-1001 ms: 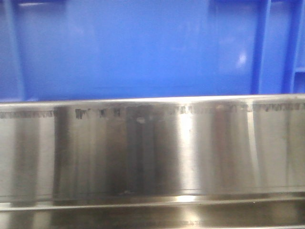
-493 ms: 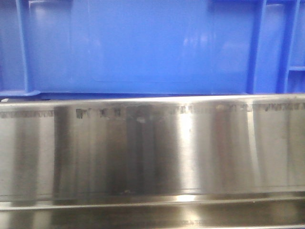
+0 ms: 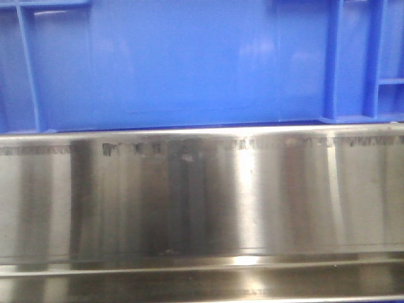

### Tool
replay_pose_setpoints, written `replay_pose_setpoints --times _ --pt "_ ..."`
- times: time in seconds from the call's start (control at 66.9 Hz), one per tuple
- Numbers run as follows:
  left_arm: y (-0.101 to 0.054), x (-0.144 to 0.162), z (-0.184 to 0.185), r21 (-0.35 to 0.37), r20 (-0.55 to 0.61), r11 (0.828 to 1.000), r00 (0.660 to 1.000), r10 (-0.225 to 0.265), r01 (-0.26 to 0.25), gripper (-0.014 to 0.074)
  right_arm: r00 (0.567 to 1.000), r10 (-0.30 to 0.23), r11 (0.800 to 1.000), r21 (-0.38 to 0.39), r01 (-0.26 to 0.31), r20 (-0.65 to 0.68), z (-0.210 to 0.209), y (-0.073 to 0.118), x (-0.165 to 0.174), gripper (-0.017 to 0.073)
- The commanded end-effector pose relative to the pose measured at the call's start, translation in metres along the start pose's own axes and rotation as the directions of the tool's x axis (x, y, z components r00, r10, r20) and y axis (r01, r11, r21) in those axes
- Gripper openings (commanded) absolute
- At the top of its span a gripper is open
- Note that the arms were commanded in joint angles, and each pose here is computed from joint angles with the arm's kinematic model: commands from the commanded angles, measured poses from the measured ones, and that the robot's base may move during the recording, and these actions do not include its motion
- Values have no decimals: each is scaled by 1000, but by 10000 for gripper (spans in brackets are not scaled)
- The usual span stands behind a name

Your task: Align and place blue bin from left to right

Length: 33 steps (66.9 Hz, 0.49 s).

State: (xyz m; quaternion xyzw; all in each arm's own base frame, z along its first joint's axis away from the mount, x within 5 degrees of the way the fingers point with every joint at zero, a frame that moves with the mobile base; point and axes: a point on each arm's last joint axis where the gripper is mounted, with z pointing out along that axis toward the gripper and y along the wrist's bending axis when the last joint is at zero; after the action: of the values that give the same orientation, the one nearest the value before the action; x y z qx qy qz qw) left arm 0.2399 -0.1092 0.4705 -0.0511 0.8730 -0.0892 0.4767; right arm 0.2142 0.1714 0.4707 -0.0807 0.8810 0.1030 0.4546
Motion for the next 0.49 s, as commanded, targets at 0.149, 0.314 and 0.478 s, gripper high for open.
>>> replay_pose_setpoints --times 0.149,0.314,0.478 --pt "11 19 -32 138 133 990 991 11 -29 -111 988 -23 993 -112 40 152 -39 -14 14 -70" --pt "21 50 -38 260 240 963 971 14 -78 -111 960 -51 972 -207 110 274 -53 -28 44 -70" --pt "32 79 -48 372 340 920 940 -14 -121 -111 926 -55 947 -274 167 374 -65 -43 77 -70"
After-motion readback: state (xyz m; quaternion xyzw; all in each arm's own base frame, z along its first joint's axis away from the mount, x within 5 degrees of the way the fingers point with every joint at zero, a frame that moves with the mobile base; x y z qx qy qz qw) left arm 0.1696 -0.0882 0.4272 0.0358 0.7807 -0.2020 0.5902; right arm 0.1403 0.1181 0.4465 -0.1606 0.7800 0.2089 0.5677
